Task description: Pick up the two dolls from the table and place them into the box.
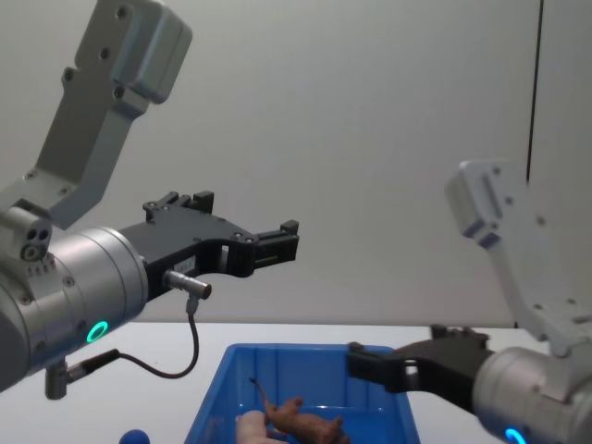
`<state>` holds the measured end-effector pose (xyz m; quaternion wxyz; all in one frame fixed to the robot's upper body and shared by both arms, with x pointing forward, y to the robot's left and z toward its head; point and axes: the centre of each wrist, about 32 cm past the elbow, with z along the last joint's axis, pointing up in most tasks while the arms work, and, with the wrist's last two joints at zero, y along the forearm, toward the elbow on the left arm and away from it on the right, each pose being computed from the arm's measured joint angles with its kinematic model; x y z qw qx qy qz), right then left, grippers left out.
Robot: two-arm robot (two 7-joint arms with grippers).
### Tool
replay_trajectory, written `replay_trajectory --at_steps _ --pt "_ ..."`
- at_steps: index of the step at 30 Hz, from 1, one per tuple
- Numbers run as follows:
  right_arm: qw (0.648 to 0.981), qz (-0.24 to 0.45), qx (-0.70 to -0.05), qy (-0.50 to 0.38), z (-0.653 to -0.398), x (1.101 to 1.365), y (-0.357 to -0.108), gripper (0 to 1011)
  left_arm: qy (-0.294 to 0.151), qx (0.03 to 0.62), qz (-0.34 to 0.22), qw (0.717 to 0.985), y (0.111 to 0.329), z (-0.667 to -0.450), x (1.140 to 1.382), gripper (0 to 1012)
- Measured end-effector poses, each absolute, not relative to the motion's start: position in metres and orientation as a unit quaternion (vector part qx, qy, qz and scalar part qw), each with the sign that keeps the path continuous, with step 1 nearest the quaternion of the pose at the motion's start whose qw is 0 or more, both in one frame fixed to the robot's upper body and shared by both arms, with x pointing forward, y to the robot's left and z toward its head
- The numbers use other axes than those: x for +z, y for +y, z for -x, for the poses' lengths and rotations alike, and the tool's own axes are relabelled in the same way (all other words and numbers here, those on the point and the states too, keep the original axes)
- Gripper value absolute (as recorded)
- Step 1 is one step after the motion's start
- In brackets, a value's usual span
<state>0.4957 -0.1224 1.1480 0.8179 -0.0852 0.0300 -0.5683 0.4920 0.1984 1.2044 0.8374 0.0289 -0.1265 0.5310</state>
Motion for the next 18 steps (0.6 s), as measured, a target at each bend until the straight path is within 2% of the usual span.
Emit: replay_trajectory --at_steps 18 --pt "0.757 0.084 -0.647 0.031 -0.466 1.144 -0.157 1001 -0.126 0.531 -0.029 0.837 0.198 -0.492 1.204 1001"
